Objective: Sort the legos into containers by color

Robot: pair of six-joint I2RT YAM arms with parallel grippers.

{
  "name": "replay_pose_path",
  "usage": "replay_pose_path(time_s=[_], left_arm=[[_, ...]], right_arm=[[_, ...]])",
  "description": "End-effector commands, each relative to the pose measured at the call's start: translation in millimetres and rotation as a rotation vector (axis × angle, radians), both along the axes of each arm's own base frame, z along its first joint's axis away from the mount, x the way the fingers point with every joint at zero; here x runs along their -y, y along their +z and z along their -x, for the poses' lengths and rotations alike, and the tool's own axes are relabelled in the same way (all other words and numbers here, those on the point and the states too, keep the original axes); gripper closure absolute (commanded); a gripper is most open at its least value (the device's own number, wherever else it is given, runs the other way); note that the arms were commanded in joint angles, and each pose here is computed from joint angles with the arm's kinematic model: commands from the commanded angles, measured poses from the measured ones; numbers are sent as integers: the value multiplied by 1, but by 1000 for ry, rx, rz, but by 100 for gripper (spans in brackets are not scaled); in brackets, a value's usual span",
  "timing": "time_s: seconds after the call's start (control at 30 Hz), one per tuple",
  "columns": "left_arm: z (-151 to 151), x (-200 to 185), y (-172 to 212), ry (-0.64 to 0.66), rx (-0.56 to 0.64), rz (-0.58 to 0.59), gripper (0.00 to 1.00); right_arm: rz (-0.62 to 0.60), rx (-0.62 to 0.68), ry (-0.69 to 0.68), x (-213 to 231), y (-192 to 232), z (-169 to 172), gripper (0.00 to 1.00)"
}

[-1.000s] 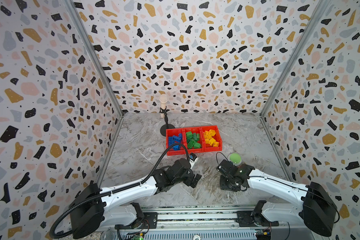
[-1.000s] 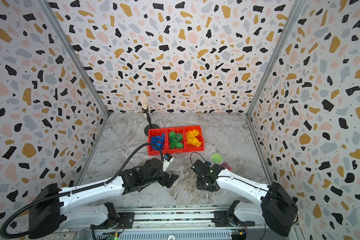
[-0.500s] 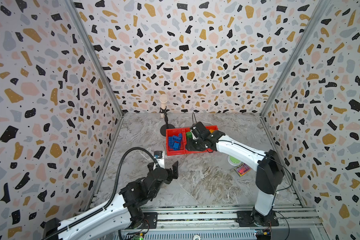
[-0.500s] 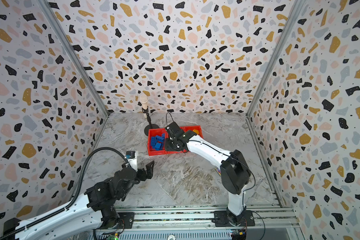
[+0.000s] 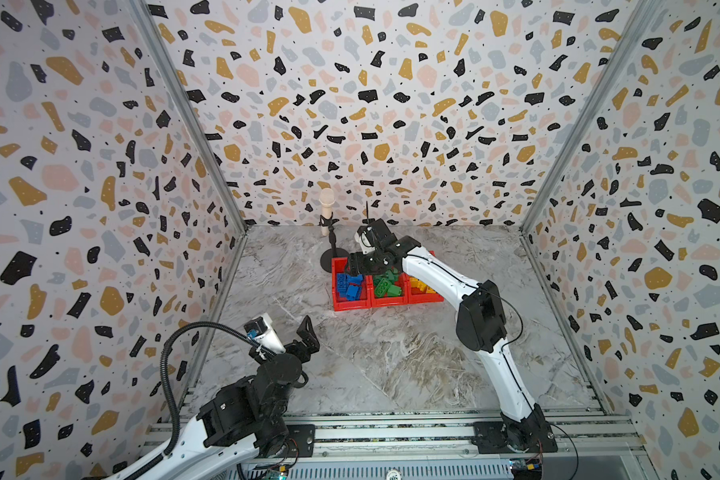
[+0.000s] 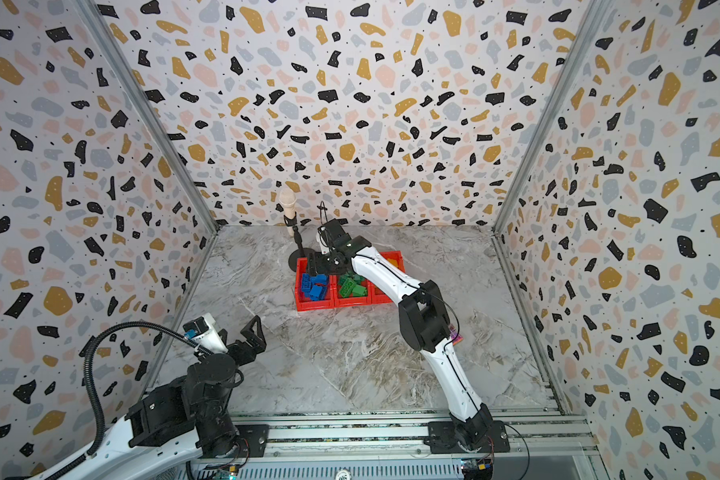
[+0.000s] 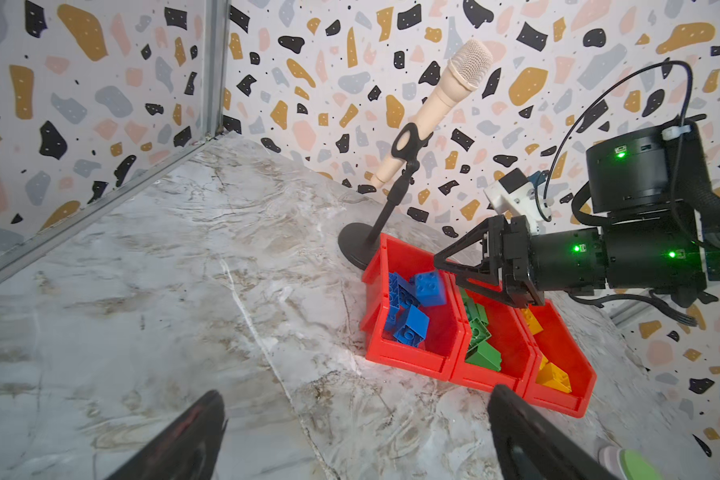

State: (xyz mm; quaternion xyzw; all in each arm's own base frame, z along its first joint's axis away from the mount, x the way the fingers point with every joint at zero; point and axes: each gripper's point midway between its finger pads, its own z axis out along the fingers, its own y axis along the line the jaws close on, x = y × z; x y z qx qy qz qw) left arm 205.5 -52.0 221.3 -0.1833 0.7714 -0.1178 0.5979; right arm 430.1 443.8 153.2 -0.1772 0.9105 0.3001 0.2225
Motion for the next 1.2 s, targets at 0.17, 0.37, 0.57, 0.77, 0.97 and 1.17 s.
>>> replay_pose_path(time_s=[0.17,0.37,0.57,0.77,0.97,1.17], left_arm=[[-6,-27,17,200,107,-125,0],[-9,-48,26,365,150,-313,0],[-52,-42,-5,267,61,-319,0],[-94,-60,-28,284,-42,-437,0],[-108,-90,-39,340,-27,-477,0],[-102,-98,-43,355,125,-436,0]], right_arm=[[0,157,77,30,72,13,0],[-2,352,-65,132,98,34,1],[89,460,-228,255,72,52,1],[254,685,-276,316,68,79,1],[308,746,-464,384,49,82,1],[257,852,-628,429,23,79,1]])
